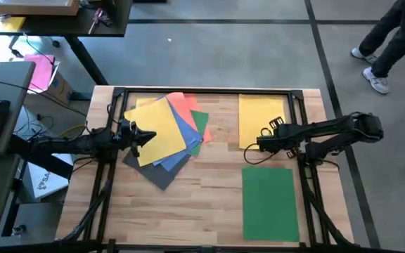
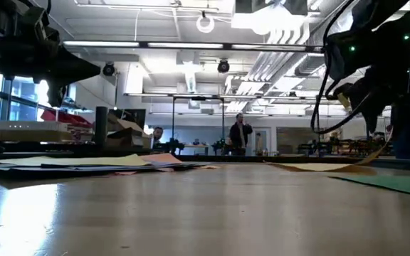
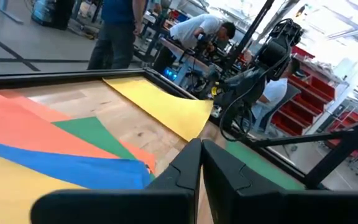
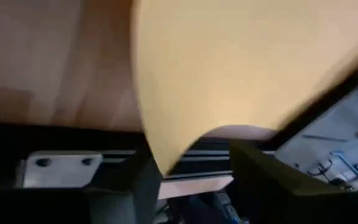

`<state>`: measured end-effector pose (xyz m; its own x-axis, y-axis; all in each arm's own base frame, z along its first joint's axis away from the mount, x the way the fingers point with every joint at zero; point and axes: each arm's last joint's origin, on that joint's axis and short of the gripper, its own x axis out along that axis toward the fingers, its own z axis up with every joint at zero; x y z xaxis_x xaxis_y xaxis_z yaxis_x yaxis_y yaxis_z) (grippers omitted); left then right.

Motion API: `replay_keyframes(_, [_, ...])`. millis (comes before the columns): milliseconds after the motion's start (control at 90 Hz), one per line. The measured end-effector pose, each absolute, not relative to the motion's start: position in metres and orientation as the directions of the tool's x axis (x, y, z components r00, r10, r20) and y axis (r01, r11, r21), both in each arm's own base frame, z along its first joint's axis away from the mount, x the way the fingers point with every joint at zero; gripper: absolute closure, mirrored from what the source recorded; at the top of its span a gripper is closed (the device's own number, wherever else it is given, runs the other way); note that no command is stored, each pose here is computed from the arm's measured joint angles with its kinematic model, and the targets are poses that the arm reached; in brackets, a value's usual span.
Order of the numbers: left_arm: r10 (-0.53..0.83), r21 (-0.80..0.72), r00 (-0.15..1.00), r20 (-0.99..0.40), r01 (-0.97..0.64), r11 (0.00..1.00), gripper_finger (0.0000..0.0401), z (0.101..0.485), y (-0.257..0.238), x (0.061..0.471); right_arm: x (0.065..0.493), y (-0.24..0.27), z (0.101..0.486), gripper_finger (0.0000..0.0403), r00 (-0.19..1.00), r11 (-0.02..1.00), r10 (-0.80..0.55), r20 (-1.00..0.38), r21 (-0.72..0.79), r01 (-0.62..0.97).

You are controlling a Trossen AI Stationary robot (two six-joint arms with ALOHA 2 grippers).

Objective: Organize paper
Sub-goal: Put the yellow to the top right of the table, then adjust the top right yellow paper

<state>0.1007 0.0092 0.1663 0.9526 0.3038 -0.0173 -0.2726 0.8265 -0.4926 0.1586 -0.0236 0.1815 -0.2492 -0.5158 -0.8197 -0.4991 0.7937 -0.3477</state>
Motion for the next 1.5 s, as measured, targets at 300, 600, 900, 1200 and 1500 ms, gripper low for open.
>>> replay_keyframes(300, [0.316, -0.493, 0.948, -0.017, -0.283, 0.823, 0.0401, 0.166, 0.01, 0.101, 0.178, -0.033, 0.203, 0.0198, -0.152, 0.798, -0.56, -0.814, -0.48, -0.364])
replay_keyframes(600, [0.326, -0.495, 0.945, -0.016, -0.291, 0.819, 0.0401, 0.166, 0.01, 0.1, 0.172, -0.059, 0.21, 0.021, -0.238, 0.724, -0.677, -0.696, -0.575, -0.38])
replay_keyframes(900, [0.327, -0.494, 0.945, -0.016, -0.292, 0.819, 0.0401, 0.166, 0.01, 0.1, 0.181, -0.065, 0.208, 0.021, -0.166, 0.76, -0.648, -0.743, -0.62, -0.193])
replay_keyframes(1200, [0.37, -0.492, 0.929, -0.013, -0.328, 0.806, 0.0401, 0.167, 0.011, 0.1, 0.217, -0.098, 0.21, 0.0258, 0.31, 0.683, -0.482, -0.819, -0.13, 0.719])
replay_keyframes(1500, [0.345, -0.501, 0.939, -0.015, -0.305, 0.81, 0.0401, 0.167, 0.01, 0.1, 0.194, -0.086, 0.142, 0.0395, 0.323, 0.522, -0.519, -0.791, 0.005, 0.853])
